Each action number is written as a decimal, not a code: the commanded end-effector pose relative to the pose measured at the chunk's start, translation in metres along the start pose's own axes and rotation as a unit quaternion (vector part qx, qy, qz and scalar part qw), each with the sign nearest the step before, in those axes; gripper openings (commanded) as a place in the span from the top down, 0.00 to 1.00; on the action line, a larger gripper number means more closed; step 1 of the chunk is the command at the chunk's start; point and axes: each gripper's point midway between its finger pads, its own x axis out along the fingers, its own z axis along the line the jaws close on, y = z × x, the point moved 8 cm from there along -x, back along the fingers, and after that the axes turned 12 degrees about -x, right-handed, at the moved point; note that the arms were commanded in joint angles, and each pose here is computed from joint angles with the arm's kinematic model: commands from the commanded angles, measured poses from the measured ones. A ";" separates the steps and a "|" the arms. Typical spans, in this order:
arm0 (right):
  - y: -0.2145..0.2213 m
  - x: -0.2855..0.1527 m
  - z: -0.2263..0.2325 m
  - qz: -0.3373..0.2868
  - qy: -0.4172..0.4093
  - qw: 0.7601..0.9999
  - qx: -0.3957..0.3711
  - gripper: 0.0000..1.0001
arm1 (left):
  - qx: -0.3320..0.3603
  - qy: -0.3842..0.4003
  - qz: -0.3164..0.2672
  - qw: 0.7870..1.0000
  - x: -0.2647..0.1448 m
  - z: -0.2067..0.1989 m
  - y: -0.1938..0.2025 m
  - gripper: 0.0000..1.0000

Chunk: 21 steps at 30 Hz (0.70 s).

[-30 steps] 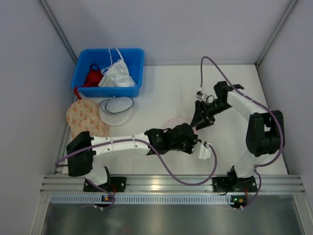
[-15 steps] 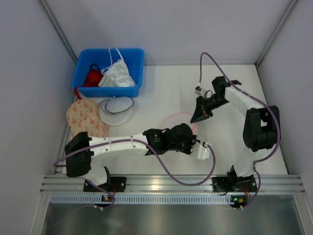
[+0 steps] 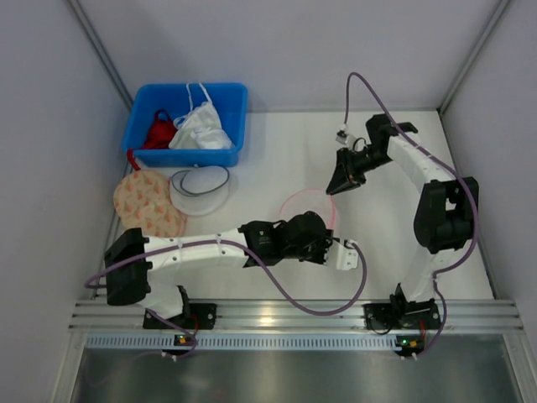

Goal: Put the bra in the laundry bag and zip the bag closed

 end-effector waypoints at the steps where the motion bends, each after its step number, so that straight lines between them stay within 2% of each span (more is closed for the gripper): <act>1: -0.029 -0.024 0.005 -0.056 0.040 0.995 -0.074 0.67 | -0.027 0.035 -0.019 0.999 -0.002 -0.012 -0.013 1.00; 2: -0.028 -0.027 0.006 -0.056 0.043 0.995 -0.075 0.51 | -0.030 0.031 -0.017 0.999 0.000 -0.011 -0.013 1.00; 5: -0.019 -0.038 0.010 -0.058 0.054 0.995 -0.068 0.38 | -0.045 0.012 -0.013 0.999 0.007 0.000 -0.018 1.00; 11: 0.018 -0.050 0.015 -0.045 0.016 0.999 -0.003 0.37 | -0.069 -0.021 -0.016 0.997 0.015 0.033 -0.025 1.00; 15: 0.042 -0.034 0.016 -0.024 -0.029 0.998 0.040 0.37 | -0.068 -0.030 -0.025 0.997 0.018 0.043 -0.027 1.00; 21: 0.043 -0.017 0.015 -0.005 -0.061 0.997 0.056 0.40 | -0.062 -0.036 -0.036 0.997 0.022 0.046 -0.032 1.00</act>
